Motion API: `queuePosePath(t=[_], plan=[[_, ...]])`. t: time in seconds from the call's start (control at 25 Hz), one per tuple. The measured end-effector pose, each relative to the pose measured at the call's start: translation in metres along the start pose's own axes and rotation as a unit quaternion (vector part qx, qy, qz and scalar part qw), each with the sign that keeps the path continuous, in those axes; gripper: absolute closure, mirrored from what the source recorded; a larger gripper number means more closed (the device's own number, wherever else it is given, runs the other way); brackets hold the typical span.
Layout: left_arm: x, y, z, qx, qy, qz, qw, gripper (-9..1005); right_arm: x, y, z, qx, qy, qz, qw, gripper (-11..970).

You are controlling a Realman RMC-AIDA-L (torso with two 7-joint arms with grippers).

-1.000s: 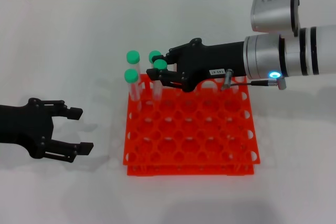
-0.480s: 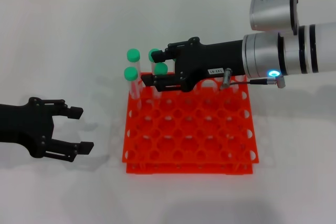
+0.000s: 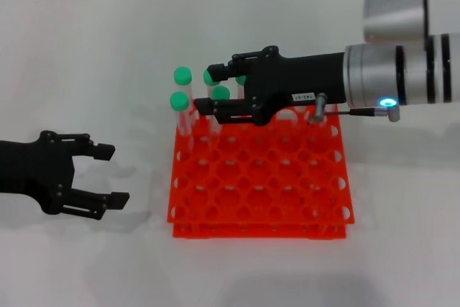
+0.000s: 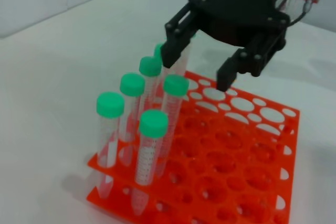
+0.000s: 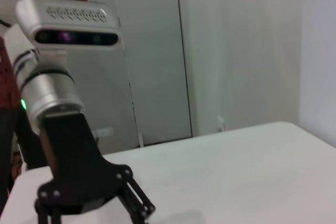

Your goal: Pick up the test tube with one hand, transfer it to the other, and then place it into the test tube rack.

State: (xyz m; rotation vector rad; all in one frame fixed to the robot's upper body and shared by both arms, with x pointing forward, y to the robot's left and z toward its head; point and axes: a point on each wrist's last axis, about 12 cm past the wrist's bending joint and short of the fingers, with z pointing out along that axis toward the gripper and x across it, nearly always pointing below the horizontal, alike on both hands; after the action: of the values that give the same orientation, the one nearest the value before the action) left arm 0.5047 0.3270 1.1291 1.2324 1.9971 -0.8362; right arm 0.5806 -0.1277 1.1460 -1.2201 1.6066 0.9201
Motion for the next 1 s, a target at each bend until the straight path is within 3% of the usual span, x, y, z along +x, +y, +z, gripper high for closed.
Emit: queuePosePath(t=[0.24,0.52,1.0], plan=[[-0.005,-0.001,-0.002,-0.003,-0.035,0.015,0.999,112,-0.007,0.009,-0.017,0.004,-0.023,-0.017,1.000,368],[-0.009,0.001,-0.007,-0.016,-0.066,0.017,0.998,112,-0.004,0.000,-0.048,0.012,0.003,-0.008,1.000,351],[-0.032,-0.002,-0.013,-0.021,-0.185,0.039,0.982,112,0.008,-0.009,-0.100,0.043,0.025,-0.006,0.999,321]])
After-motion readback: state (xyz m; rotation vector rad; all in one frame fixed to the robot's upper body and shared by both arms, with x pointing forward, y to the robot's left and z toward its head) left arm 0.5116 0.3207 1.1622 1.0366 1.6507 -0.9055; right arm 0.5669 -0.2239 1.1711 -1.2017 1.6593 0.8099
